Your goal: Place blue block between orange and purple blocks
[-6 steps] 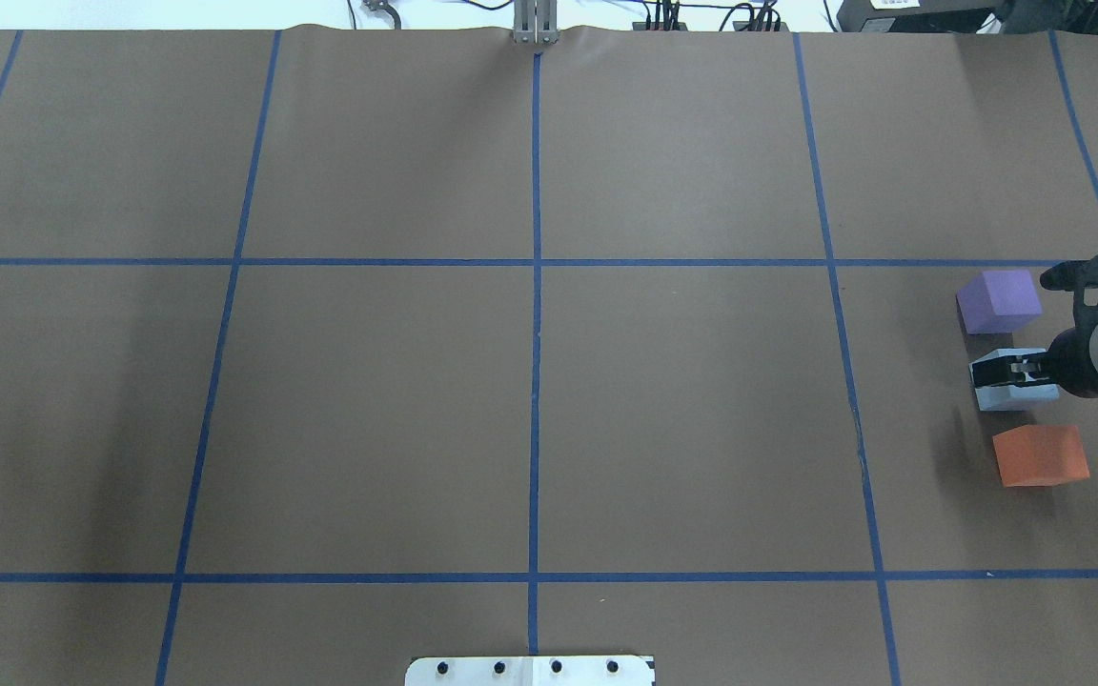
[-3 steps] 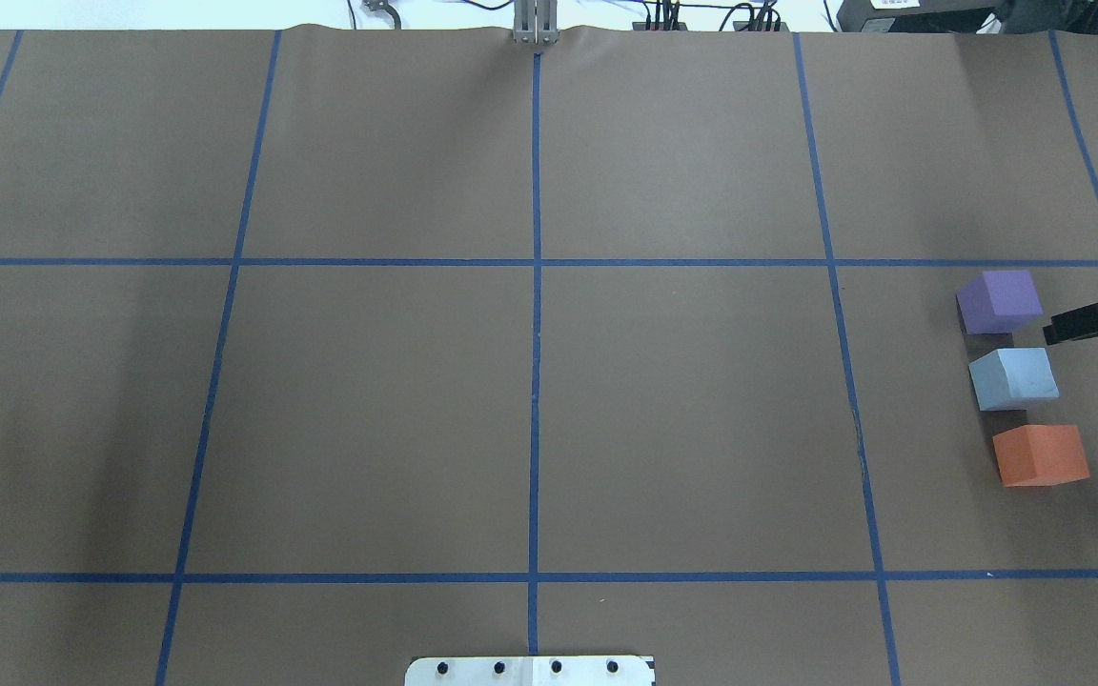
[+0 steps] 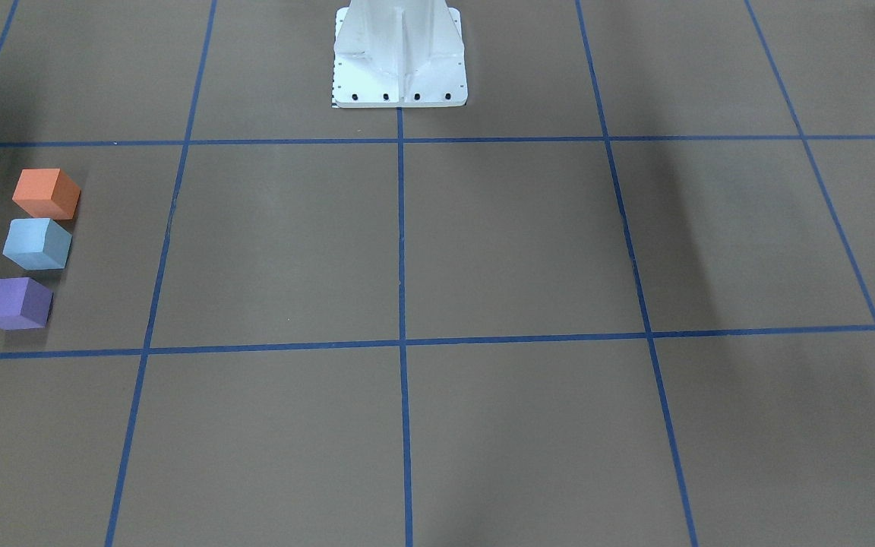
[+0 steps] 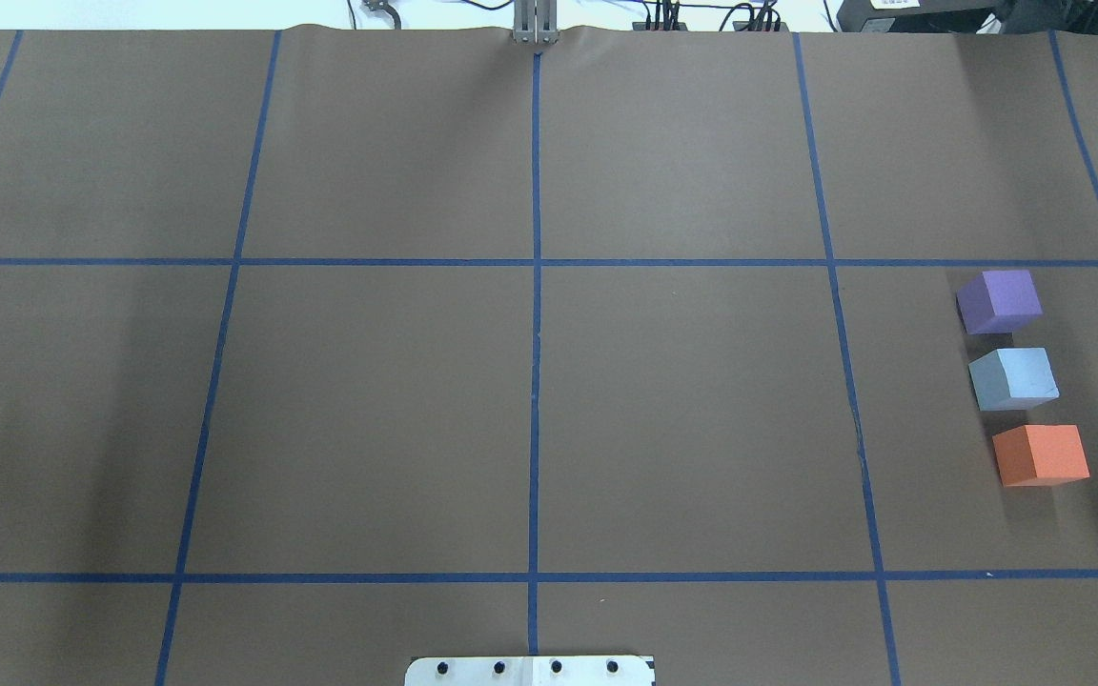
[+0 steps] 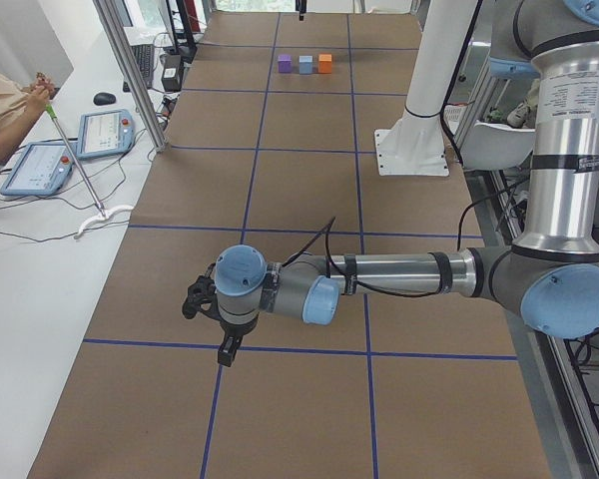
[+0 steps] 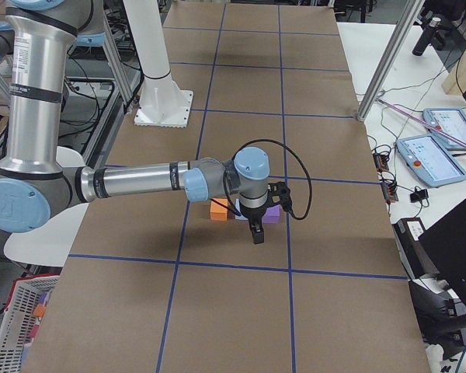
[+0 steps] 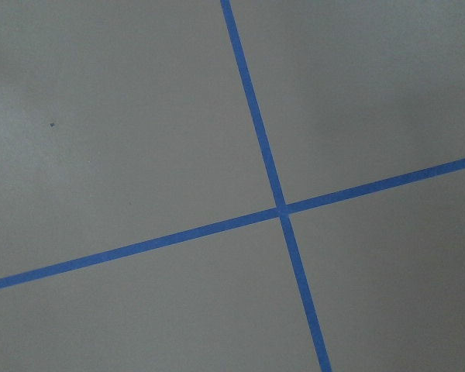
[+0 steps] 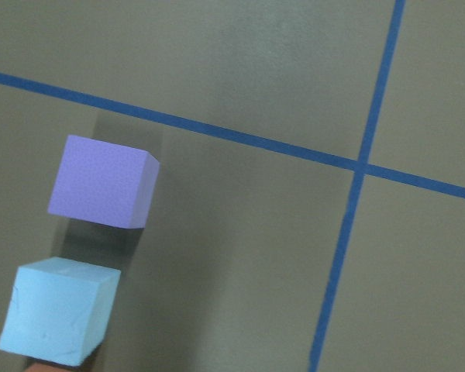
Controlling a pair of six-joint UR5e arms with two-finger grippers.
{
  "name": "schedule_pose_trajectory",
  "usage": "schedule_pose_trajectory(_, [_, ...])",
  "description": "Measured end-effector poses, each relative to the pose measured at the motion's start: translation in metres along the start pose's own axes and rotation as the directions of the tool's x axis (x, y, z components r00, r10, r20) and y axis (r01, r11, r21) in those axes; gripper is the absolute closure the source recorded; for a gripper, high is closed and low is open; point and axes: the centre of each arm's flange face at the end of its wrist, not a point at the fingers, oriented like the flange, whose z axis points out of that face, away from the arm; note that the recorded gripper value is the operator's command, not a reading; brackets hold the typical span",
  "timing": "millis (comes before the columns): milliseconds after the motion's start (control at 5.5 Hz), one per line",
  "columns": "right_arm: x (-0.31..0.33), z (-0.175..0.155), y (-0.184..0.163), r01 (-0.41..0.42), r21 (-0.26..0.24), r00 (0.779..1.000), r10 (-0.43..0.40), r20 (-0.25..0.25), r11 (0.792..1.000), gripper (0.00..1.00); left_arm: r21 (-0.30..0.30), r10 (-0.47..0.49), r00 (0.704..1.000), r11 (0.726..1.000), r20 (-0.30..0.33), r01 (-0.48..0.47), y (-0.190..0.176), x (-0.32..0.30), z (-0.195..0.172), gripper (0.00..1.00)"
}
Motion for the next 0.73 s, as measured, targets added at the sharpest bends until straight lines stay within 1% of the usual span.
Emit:
schedule_pose_trajectory(182, [0.014, -0.003, 0.012, -0.014, -0.014, 1.000, 0.014, -0.009, 1.000, 0.00, -0.012, -0.013, 1.000, 1.000, -0.002, 0.013, 0.008, -0.004, 0.005, 0.00])
schedule_pose_trajectory(364, [0.020, -0.001, 0.018, -0.022, -0.022, 1.000, 0.022, -0.009, 1.000, 0.00, -0.025, -0.025, 1.000, 0.999, -0.004, 0.025, 0.018, -0.008, 0.010, 0.00])
schedule_pose_trajectory(545, [0.022, 0.001, 0.020, -0.009, -0.028, 1.000, 0.008, -0.010, 1.000, 0.00, -0.031, -0.033, 0.999, 0.999, -0.004, 0.033, 0.026, -0.010, 0.012, 0.00])
schedule_pose_trajectory(727, [0.022, 0.001, 0.020, 0.033, -0.028, 0.999, -0.034, -0.009, 0.999, 0.00, -0.032, -0.034, 0.999, 0.999, -0.004, 0.034, 0.028, -0.010, 0.012, 0.00])
